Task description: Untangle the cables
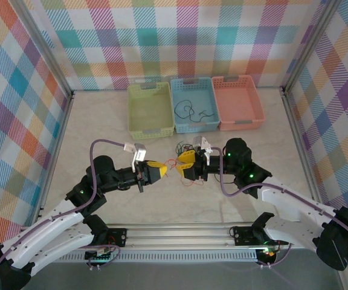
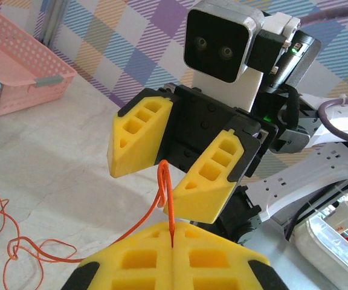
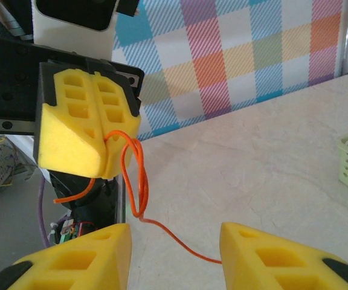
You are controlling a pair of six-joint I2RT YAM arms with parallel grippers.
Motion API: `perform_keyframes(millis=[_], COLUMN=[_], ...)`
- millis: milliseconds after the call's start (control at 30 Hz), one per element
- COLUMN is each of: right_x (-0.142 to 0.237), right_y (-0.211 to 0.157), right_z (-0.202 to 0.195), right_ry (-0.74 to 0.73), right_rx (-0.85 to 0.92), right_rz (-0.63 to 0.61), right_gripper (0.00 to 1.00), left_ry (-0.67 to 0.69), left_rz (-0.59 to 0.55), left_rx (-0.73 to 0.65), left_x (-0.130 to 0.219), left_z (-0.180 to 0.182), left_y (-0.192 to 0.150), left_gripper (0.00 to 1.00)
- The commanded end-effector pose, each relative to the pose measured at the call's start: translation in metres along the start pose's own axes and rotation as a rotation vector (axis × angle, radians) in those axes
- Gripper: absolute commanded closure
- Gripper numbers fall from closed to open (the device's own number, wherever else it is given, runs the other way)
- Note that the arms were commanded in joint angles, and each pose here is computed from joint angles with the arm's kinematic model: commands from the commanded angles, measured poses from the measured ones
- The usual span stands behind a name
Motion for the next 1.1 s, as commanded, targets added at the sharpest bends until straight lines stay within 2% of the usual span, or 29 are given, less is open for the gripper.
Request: perform_keyframes(millis=[0, 100, 200, 367, 567, 867, 1067], right_x=[-0.002, -0.003, -0.006, -0.008, -0.006, 0.000, 0.005], right_y=[0.021, 0.024, 0.027, 0.029, 0.026, 0.022, 0.018], right_z=[0.006, 0.008, 0.006, 0.009, 0.014, 0.023, 0.036], right_ry=[0.057, 0.074, 0.078, 0.114, 0.139, 0.170, 0.261], right_rx=[0.057, 0.059, 0.053, 0.056, 0.114, 0.241, 0.304], right_rz=[-0.059, -0.074, -0.077, -0.077, -0.046, 0.013, 0.058], right_gripper=[0.54, 0.54, 0.58, 0.81, 0.99, 1.00, 1.00], left_ry=[-0.062, -0.061, -0.063, -0.056, -0.042, -0.026, -0.033], left_rz=[-0.004, -0.003, -0.001, -0.003, 0.007, 0.058, 0.162], left_rx=[-0.015, -0.014, -0.013, -0.016, -0.019, -0.014, 0.034], left_x=[0.002, 0.002, 0.002, 0.003, 0.004, 0.003, -0.007], left_z=[-0.016, -0.015, -0.015, -0.014, -0.014, -0.017, -0.021], left_y=[0.003, 0.002, 0.002, 0.001, 0.001, 0.000, -0.006], left_gripper=[1.00, 1.00, 1.00, 1.00, 1.00, 1.00, 1.00])
Point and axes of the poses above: each hand's point on the last joint's axis, 136 mm out from that joint toward the fingers, its own x axis back along the fingers, its own z axis along the line the jaws close on, y = z × x, the point moved 1 cm from there along x, back along the fingers, and after that the axes turned 14 degrees about x, right-handed, at the moved point
